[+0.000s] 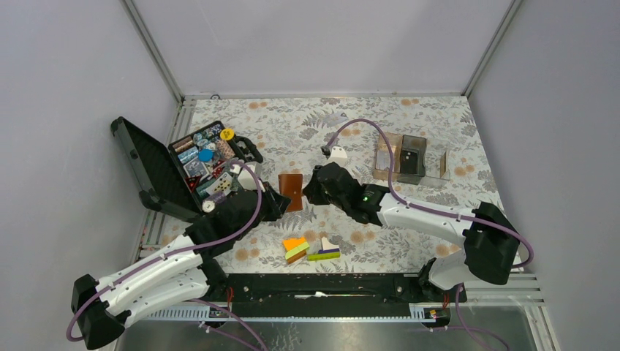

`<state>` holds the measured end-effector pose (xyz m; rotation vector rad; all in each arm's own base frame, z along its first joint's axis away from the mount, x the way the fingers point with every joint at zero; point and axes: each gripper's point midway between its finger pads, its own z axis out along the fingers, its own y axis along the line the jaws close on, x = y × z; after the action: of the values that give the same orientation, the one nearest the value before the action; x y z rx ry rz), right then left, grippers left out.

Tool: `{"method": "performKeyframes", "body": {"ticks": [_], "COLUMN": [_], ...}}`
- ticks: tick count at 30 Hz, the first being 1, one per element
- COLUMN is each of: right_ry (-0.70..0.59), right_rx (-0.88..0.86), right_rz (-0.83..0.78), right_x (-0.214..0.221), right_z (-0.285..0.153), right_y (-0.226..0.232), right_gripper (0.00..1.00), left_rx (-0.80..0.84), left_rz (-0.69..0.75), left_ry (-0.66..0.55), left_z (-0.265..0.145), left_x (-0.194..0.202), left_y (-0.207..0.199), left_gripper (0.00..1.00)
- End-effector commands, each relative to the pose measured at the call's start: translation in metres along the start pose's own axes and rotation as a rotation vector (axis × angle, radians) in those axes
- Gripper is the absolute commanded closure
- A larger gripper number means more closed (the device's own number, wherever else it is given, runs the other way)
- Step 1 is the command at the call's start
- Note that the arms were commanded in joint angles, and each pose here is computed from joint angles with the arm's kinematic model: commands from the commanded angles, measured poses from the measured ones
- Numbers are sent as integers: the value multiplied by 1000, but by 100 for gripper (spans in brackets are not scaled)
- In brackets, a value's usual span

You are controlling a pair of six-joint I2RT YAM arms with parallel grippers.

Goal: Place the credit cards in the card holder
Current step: Close the card holder at the center of the board.

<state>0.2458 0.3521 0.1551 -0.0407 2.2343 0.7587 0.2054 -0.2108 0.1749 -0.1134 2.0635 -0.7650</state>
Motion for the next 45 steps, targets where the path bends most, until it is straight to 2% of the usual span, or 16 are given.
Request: {"method": "performKeyframes", "body": {"ticks": [1,3,12,18,28,45], "right_ry": [-41,-46,-93,-116,-91,-44], "right_rx": [-14,-22,-49,-165,-256,-217], "right_rz": [22,27,7,20,7,-20], "right_x": [-12,-13,-21,-25,-19,-9], "right_z": [1,-1,-17,-22,-19,-7], "right_y": [8,9,5,24,41,37], "right_gripper": [93,100,100,100,100,100], "left_rx": [68,68,23,53,67,75], "left_rz": [-38,-39,-35,-29,-23,-31], "left_ry": [-84,-84,-95,-68,-59,-65], "left_z": [-6,-6,-5,-1,2,1], "left_x": [-26,-26,-26,-23,-22,-22], "left_y": [-22,-22,-13,-22,-27,-27], "left_gripper": [100,100,100,100,100,100]}}
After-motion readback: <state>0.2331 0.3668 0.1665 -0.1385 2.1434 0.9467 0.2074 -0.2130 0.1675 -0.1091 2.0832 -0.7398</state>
